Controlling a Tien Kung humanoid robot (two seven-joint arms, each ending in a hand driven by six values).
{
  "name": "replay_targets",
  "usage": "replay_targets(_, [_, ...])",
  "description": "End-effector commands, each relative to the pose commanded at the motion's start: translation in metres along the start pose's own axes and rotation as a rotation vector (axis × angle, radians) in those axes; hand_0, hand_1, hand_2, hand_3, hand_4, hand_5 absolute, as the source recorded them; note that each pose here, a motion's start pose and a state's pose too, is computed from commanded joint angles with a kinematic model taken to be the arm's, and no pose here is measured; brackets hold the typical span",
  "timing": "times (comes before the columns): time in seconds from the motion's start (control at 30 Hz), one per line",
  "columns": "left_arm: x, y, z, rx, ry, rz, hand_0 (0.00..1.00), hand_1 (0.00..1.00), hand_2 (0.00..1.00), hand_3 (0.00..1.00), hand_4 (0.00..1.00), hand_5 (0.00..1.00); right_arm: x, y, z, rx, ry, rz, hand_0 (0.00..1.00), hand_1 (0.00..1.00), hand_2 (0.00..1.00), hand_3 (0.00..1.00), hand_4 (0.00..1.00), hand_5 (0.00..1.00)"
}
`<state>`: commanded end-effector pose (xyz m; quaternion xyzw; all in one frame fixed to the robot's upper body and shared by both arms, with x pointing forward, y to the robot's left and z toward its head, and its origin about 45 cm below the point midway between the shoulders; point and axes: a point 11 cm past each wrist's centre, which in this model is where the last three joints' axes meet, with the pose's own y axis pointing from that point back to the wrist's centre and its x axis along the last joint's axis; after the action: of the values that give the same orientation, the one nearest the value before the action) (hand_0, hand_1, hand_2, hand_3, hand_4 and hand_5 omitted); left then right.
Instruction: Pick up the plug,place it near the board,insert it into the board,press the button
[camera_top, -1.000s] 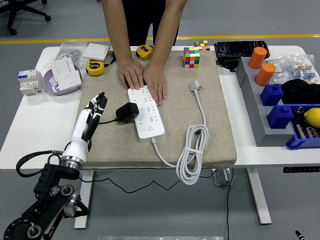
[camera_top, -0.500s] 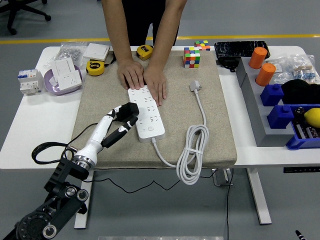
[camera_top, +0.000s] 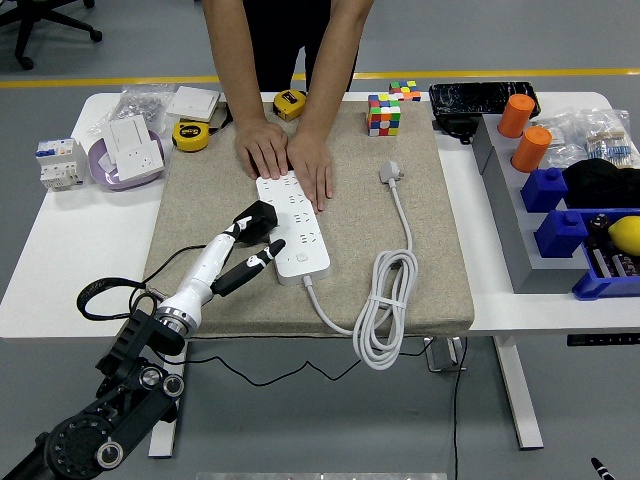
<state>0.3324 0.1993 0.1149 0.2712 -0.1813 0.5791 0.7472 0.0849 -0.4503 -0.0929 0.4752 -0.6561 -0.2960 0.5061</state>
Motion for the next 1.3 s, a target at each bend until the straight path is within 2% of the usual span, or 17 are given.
replay_targets(0.8, [-0.001, -0.001, 0.005, -0.015, -0.040, -0.005, 0.998, 0.997, 0.951, 0.908, 0.998, 0.998, 0.001, 0.000, 0.000, -0.004, -0.003, 0.002, 0.949, 0.849, 0.785, 0.792, 0.998, 0.998])
replay_targets(1.17, [-0.001, -0.001, 0.017, -0.056, -0.112, -0.003, 0.998, 0.995, 0.948, 0.905, 0.998, 0.998, 0.001, 0.000, 0.001, -0.005, -0.004, 0.003, 0.949, 0.849, 0.784, 0.792, 0.998, 0.998])
replay_targets(1.3, [-0.001, -0.003, 0.018, -0.055, -0.135, -0.007, 0.998, 0.994, 0.948, 0.903, 0.998, 0.998, 0.001, 0.000, 0.000, -0.002, -0.005, 0.002, 0.949, 0.849, 0.783, 0.792, 0.998, 0.998])
